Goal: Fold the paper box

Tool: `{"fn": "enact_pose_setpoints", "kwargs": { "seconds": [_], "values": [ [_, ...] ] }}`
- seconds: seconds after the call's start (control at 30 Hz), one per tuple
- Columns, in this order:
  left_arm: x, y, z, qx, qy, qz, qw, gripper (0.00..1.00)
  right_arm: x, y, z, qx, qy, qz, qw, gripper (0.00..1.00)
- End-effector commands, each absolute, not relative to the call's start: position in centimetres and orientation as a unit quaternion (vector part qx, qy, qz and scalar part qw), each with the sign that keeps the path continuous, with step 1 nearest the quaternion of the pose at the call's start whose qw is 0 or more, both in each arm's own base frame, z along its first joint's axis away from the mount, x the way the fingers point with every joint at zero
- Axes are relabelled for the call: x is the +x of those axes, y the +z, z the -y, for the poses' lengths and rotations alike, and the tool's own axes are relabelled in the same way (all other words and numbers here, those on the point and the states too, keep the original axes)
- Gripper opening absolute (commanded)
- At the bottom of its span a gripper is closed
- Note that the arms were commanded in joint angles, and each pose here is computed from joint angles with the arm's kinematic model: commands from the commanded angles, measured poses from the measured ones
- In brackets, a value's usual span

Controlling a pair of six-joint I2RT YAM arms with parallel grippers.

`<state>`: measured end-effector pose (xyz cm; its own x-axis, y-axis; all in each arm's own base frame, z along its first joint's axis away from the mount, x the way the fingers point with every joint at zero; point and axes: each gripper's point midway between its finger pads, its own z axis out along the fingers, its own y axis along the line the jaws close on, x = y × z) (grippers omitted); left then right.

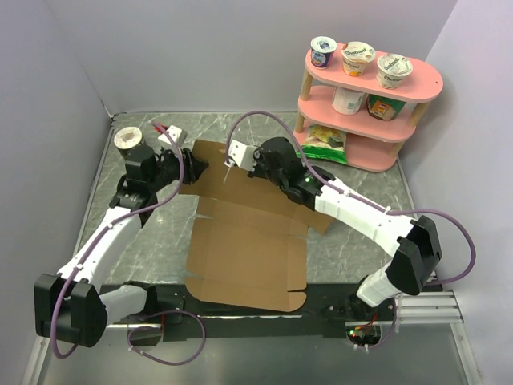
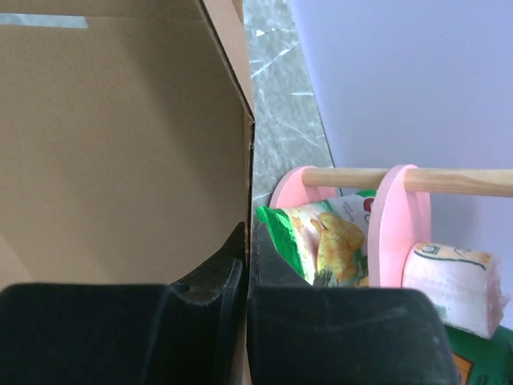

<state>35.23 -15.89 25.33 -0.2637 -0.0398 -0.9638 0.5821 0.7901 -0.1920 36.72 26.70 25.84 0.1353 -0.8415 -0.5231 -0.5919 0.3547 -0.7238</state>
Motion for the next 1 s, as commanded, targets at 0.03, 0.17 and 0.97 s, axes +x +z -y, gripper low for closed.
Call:
{"fn": "enact_pose_setpoints", "kwargs": {
  "seconds": [0.03,0.17,0.97],
  "values": [
    [34.3,26.6,17.0,0.204,-0.291,-0.711,0.607,0.20,36.3,27.9,-27.0,-0.502,-0.103,-0.649,0.562,0.03],
    [33.2,26.3,17.7,0.233,-0.279,-0.698,0.617,0.08,35.1,27.9,-26.9,-0.470,-0.060,-0.667,0.575,0.30],
    [30.0,24.0,19.7,0.237,-0.187,-0.684,0.664,0.01,21.2,27.2,-23.9,-0.063,0.335,-0.792,0.506,0.91]
  ]
}}
